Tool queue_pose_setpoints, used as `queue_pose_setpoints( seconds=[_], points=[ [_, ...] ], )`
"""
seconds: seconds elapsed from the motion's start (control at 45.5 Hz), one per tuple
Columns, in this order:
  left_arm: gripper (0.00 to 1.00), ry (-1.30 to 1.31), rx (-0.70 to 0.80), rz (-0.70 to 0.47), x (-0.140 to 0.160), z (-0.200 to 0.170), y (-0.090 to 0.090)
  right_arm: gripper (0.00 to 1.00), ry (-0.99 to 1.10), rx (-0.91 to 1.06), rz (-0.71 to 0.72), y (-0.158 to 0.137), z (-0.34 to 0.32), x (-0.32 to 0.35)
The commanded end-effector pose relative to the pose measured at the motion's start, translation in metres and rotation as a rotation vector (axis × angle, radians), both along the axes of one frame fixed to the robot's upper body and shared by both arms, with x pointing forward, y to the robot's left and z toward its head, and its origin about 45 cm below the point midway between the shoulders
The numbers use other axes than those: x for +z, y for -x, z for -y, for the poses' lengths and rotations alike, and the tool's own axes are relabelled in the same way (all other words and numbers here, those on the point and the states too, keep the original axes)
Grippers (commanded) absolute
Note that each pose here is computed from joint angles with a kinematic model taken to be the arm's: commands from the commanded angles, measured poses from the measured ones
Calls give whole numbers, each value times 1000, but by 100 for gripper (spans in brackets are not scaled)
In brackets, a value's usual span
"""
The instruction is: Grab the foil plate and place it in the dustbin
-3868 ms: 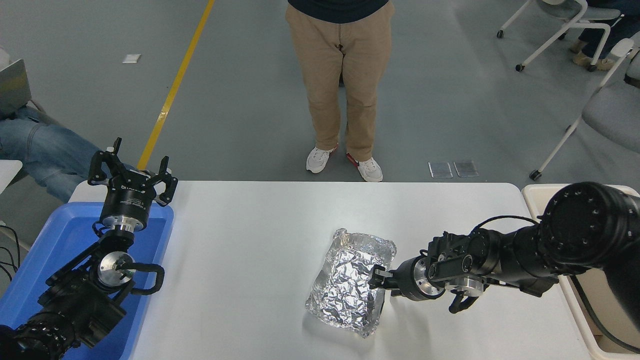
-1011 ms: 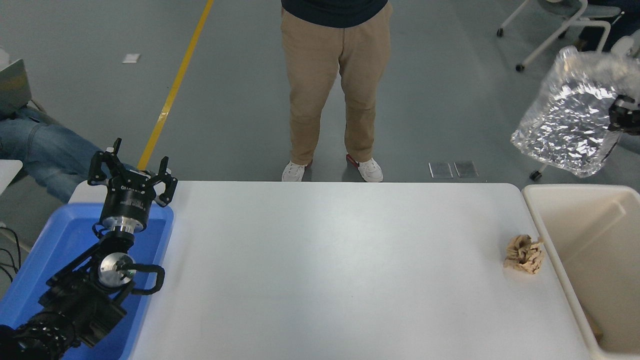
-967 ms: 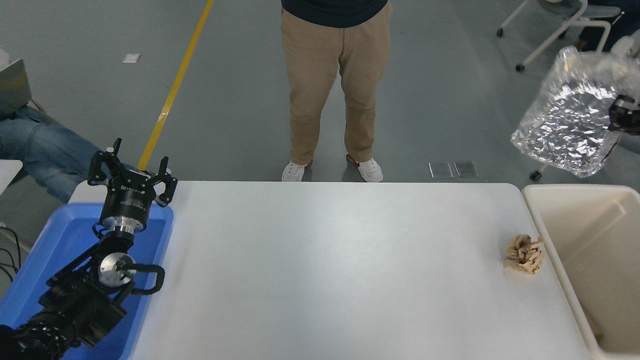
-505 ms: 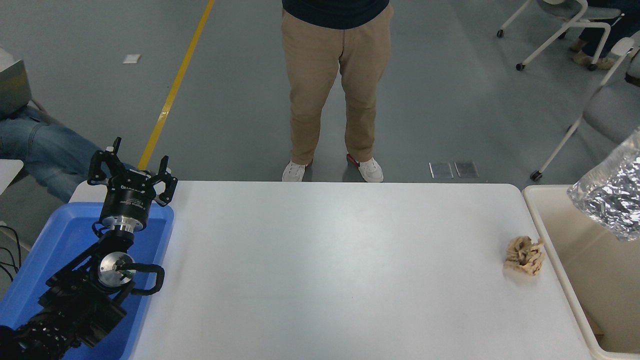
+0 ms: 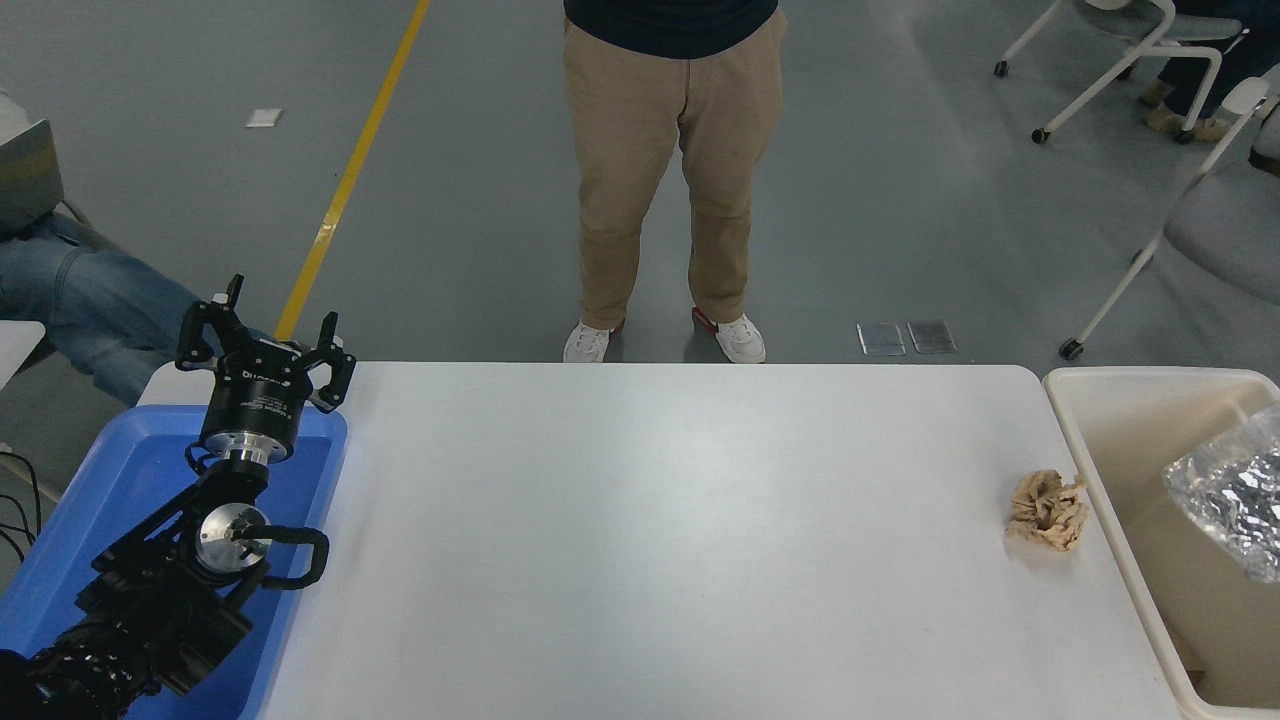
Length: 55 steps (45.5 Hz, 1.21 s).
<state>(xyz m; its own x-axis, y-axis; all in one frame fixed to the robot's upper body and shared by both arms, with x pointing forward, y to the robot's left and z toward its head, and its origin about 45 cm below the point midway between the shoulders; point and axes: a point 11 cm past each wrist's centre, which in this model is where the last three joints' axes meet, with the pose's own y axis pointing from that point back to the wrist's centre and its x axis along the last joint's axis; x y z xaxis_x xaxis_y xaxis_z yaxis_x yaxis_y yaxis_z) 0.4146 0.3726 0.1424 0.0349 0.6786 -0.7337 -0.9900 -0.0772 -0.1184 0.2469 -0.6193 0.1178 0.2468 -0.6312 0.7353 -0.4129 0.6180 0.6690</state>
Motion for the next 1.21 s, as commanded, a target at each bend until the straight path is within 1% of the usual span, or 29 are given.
queue_pose_setpoints(
  seconds=[0.0, 0.044, 0.088, 0.154, 0.242, 0.352, 0.418, 0.484, 0.615, 0.813, 0.945, 1.077, 1.187],
  points=[
    [99, 0, 0, 0, 0, 0, 0, 52, -1, -22, 3, 10, -3, -14],
    [99, -1, 1, -1, 0, 0, 0, 60, -8, -25, 9, 9, -5, -15],
    [99, 0, 0, 0, 0, 0, 0, 66, -13, -28, 15, 8, -5, -15],
    [99, 0, 0, 0, 0, 0, 0, 79, -17, -30, 19, 8, -6, -15],
    [99, 0, 0, 0, 0, 0, 0, 86, -19, -29, 18, 8, -7, -16],
    [99, 0, 0, 0, 0, 0, 0, 98, -22, -26, 25, 4, -8, -14],
    [99, -1, 1, -1, 0, 0, 0, 99, -20, -12, 26, -1, -10, -12],
    [99, 0, 0, 0, 0, 0, 0, 100, -28, 4, 61, -18, -13, -1],
    [99, 0, -1, -1, 0, 0, 0, 100, 3, 77, 81, -46, -17, 20],
    [99, 0, 0, 0, 0, 0, 0, 100, 26, 196, 163, -104, -39, 65],
    [99, 0, 0, 0, 0, 0, 0, 100, -13, 284, 220, -148, -68, 99],
    [99, 0, -1, -1, 0, 0, 0, 100, -61, 411, 212, -184, -105, 127],
    [99, -1, -1, 0, 0, 0, 0, 100, -74, 521, 169, -205, -137, 144]
  ],
)
